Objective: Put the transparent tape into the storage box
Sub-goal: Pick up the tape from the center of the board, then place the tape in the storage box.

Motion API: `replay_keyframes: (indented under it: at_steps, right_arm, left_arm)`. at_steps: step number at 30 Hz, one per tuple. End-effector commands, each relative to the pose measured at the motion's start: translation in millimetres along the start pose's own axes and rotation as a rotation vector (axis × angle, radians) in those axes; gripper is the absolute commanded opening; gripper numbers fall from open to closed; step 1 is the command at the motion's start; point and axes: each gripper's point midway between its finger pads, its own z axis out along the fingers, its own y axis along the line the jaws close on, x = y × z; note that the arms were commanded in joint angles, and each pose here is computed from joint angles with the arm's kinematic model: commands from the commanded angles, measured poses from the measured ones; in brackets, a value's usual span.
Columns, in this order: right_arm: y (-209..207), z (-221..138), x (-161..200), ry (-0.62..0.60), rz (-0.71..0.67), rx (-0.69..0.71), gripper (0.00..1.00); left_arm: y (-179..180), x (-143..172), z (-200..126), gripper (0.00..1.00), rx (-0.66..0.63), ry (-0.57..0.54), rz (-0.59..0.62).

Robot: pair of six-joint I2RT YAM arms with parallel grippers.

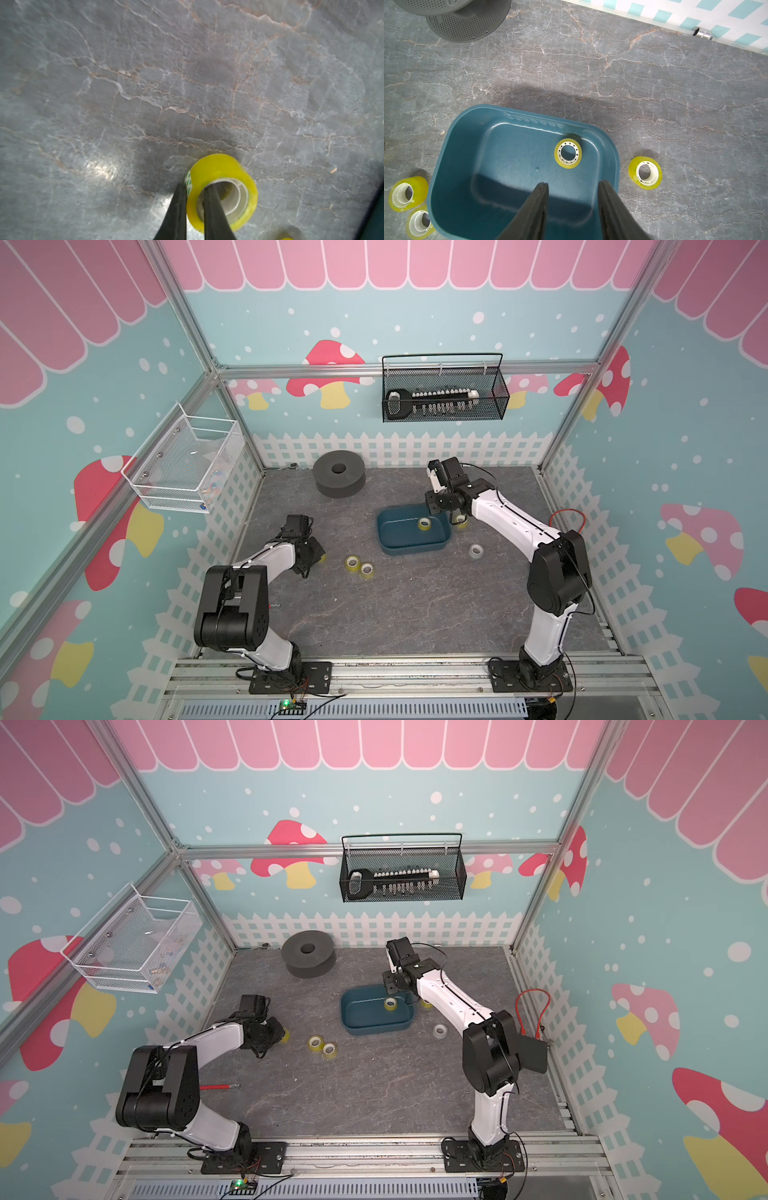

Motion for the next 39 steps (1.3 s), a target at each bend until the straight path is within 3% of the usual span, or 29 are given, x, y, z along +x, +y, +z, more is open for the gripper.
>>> replay_keyframes:
  at_steps: [1, 12, 21, 29, 39]
  right_arm:
    - [-6.2, -6.1, -4.1, -0.024, 0.022, 0.012, 0.45]
    - [-15.2, -14.0, -15.7, -0.053, 0.047, 0.005, 0.45]
    - [-33.9, -23.1, -16.9, -0.067, 0.094, 0.028, 0.46]
    - [-57.4, -27.4, -11.0, -0.064, 0.132, 0.049, 0.53]
    - [-92.6, -33.1, -1.6, -0.077, 0.201, 0.056, 0.54]
  left_arm:
    - [-14.5, -14.2, -18.7, 0.0, 0.05, -0.048, 0.036]
    - [-110.5, -62.6, -93.7, 0.0, 0.241, -0.232, 0.256]
    - [-226.5, -53.5, -148.9, 0.0, 0.41, -0.342, 0.514]
    - [-307.0, -19.3, -150.1, 0.0, 0.522, -0.309, 0.649]
    - [-355.8, 19.1, -120.4, 0.0, 0.562, -0.238, 0.747]
